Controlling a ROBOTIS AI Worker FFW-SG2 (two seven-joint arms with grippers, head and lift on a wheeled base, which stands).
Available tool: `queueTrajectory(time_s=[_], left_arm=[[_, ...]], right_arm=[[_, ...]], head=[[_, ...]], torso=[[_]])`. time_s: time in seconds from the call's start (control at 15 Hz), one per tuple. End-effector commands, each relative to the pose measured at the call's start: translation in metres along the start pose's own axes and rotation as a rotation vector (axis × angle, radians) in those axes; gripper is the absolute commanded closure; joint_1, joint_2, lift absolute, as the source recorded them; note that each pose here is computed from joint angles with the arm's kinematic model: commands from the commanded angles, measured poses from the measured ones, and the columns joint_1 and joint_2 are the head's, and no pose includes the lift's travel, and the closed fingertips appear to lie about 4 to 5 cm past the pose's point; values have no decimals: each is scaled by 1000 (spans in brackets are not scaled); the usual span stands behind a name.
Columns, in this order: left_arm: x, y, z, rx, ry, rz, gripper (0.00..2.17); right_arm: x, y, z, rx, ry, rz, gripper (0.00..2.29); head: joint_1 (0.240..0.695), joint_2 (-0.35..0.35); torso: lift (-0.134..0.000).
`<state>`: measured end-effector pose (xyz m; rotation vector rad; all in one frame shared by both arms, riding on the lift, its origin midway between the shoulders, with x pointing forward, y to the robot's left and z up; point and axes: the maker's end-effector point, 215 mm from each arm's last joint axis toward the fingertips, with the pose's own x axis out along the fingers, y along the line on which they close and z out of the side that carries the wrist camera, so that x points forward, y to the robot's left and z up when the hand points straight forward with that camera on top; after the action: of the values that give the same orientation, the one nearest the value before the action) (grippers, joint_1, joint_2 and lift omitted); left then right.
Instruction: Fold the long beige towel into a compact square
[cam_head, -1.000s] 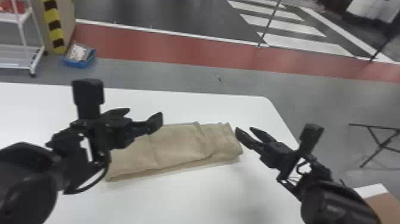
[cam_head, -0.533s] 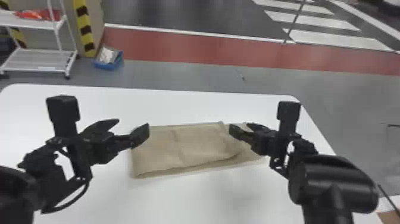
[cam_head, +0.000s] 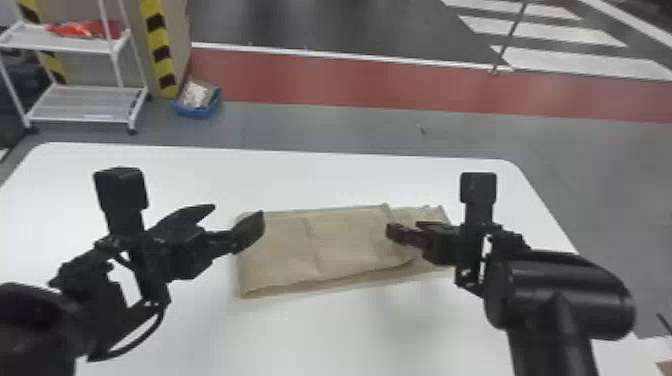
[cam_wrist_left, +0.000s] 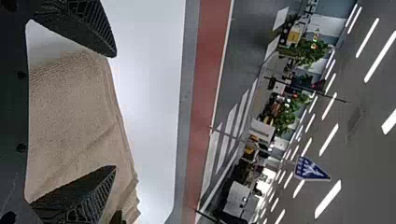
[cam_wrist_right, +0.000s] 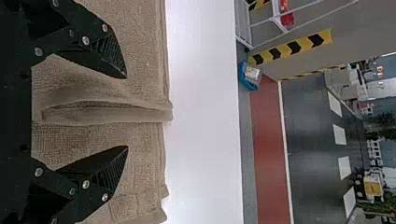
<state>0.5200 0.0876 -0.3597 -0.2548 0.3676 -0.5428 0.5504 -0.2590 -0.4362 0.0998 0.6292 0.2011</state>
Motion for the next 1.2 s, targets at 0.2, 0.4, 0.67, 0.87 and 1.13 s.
queueTrajectory(time_s=[0.2,0.4,0.67,0.87,1.13], left_arm=[[-5,3,-5,-15,0,-2,26],[-11,8,-6,-37,-3,-4,26],[-12,2,-7,-58,-5,-17,26],[-11,0,-7,-59,-6,-21,26],[-11,-4,-4,-57,-9,-25,26]], right_arm=[[16,15,-14,-6,52,7,475],[17,12,-17,-4,61,-3,475],[16,12,-19,11,63,5,596],[15,12,-23,26,73,14,610],[13,16,-16,33,62,20,340]], head=[[695,-165],[695,-161],[695,-158],[695,-162],[695,-165]], torso=[[-124],[-124],[-124],[-124],[-124]])
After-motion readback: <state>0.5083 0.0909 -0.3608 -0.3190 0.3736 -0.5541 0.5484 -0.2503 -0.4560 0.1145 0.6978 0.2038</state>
